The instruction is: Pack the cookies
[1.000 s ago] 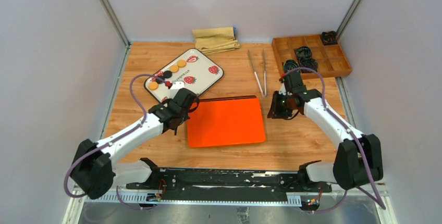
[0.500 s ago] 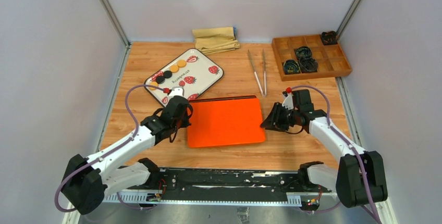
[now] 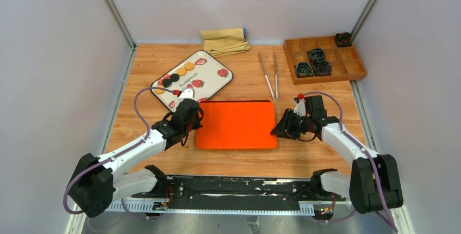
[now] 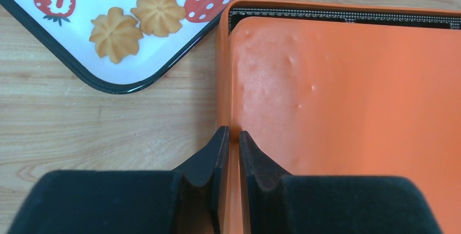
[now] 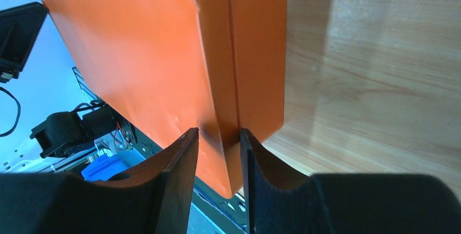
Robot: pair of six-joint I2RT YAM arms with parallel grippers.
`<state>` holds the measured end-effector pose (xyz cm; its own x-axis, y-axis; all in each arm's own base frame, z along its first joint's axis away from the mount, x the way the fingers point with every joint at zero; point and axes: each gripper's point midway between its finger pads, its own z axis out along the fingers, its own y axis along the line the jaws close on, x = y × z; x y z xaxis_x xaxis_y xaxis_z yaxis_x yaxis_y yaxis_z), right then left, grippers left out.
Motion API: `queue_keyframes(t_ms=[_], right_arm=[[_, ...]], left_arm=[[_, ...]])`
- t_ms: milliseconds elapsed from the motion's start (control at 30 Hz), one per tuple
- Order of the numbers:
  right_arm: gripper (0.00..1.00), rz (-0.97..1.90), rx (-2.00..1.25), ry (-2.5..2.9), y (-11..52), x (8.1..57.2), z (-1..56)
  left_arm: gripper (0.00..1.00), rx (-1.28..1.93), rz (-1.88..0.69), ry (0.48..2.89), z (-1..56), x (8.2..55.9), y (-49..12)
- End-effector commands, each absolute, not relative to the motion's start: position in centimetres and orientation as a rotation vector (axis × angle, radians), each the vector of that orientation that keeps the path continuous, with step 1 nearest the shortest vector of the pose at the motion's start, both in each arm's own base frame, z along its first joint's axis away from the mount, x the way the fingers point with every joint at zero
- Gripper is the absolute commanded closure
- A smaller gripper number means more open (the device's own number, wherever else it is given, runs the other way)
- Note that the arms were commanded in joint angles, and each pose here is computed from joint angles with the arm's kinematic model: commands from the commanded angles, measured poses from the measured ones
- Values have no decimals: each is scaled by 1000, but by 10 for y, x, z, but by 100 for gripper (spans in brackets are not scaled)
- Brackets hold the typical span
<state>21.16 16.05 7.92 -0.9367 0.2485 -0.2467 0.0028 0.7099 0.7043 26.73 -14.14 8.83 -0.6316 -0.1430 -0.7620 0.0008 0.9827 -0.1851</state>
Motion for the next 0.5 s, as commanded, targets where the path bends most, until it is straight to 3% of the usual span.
queue_keyframes(t_ms=[0,200,467], right_arm=[[61,1080,216,2618,159,204,67],[62,1206,177,2564,173,211,78],[62,1319,81,2417,185,213,139]], left_arm=[[84,-65,-225,2308,68,257,-146],[84,-66,-217,2301,72,258,-144],[84,-68,-228,2293,77,257,-145]])
